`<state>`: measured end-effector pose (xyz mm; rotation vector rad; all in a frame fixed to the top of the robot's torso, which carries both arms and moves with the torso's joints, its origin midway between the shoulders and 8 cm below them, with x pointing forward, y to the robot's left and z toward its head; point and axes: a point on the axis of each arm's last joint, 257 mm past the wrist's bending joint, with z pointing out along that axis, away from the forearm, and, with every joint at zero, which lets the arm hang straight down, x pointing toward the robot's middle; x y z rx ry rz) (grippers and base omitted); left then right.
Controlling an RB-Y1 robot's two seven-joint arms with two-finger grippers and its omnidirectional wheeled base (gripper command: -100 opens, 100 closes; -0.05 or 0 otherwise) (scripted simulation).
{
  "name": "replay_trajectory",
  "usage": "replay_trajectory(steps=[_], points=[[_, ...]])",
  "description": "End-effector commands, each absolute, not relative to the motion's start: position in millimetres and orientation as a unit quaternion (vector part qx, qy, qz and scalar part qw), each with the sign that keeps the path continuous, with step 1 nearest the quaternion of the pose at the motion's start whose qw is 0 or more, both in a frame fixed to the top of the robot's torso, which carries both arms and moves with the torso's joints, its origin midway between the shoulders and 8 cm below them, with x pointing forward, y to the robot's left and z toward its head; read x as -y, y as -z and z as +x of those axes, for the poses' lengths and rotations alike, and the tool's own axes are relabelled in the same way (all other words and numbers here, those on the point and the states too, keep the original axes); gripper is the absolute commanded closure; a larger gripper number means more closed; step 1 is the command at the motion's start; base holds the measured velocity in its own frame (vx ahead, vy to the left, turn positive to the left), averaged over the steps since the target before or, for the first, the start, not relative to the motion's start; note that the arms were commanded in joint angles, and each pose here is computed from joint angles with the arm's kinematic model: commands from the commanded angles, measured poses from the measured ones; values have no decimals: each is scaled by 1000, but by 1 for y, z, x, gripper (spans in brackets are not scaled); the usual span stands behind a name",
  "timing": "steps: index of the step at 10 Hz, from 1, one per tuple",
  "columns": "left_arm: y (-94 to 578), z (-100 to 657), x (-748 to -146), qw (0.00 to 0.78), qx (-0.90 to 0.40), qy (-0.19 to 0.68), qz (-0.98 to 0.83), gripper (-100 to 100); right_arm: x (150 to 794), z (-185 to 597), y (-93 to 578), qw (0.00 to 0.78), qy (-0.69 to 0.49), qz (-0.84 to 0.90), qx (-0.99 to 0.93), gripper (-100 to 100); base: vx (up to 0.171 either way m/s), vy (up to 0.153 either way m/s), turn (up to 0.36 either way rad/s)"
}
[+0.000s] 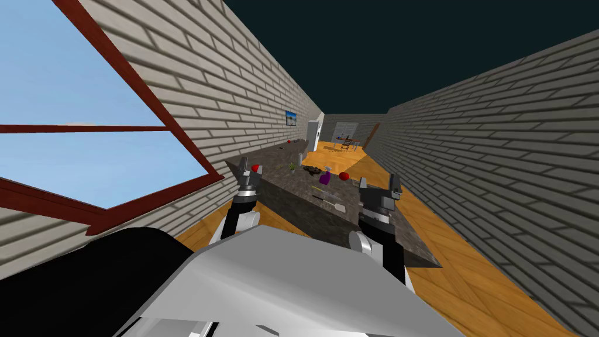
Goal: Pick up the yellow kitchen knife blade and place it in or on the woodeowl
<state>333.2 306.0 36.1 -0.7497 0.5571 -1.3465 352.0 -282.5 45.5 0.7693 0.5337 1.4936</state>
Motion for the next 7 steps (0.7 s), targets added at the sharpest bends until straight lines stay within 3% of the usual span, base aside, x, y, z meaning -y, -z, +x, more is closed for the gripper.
replay_trajectory(steps=[1,7], points=[[-36,333,-306,683,-248,600,-334,0,279,355,-42,640,-649,327,-251,-100,-6,11,41],[-36,333,-306,683,-248,600,-334,0,269,374,-7,677,-588,260,-357,-100,-18,40,120]])
